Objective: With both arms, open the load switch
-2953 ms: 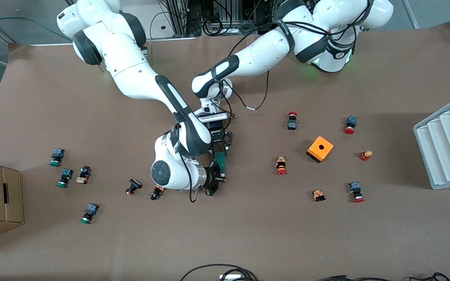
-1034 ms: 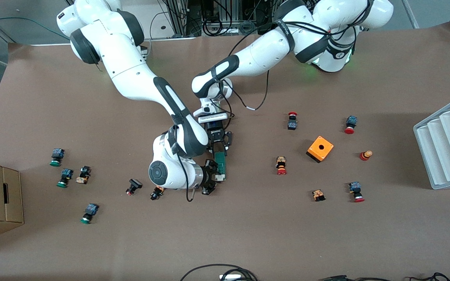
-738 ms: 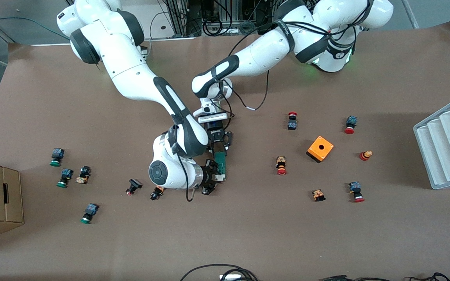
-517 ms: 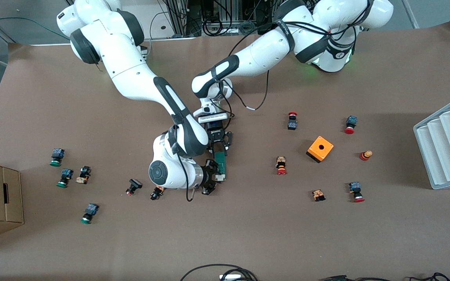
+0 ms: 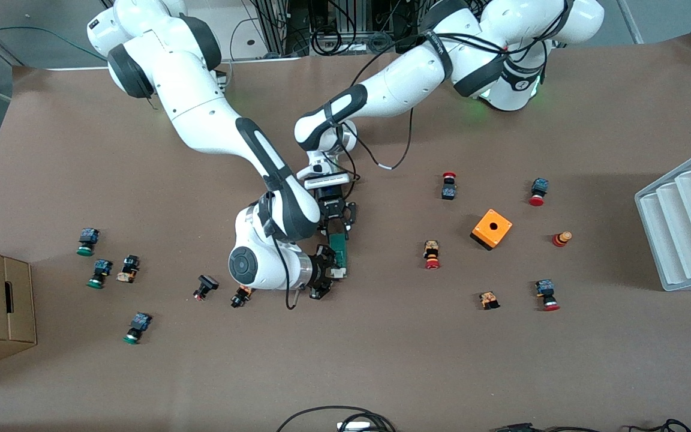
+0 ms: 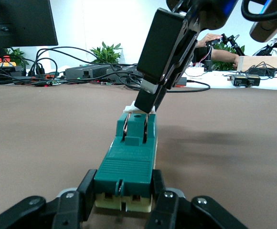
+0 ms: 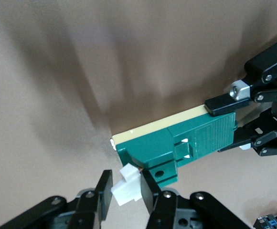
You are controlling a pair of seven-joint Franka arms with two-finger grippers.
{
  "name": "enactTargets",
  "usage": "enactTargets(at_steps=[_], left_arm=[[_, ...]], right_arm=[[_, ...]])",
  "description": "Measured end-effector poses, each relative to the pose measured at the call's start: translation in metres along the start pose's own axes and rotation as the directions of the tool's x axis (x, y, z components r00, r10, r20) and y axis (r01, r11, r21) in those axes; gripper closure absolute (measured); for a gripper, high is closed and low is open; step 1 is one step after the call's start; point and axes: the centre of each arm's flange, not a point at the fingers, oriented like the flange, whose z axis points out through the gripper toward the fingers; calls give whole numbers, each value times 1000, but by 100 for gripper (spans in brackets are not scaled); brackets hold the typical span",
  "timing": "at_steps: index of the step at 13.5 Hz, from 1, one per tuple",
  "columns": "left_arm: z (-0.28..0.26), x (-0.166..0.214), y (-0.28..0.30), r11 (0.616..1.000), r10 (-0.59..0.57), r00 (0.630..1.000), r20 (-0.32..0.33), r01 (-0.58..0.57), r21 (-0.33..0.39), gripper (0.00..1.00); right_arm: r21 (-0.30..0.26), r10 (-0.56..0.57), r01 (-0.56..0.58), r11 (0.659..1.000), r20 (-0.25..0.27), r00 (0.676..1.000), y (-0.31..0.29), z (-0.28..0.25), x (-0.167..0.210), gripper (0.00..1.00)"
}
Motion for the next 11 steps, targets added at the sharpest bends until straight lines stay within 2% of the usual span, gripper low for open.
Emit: enactTargets(at_steps=[6, 9, 11], left_arm=[[0, 0, 0, 1000, -1, 1000, 0, 1, 0, 49], [0, 0, 0, 1000, 0, 1000, 0, 0, 0, 48], [0, 0, 0, 1000, 0, 1000, 0, 0, 0, 46]], right_arm=[[2, 11, -11, 1000, 2, 1000, 1, 0, -1, 68], [7, 6, -6, 1000, 14, 1000, 4, 2, -6, 61], [13, 4, -4, 1000, 19, 1000, 6, 3, -9, 61]])
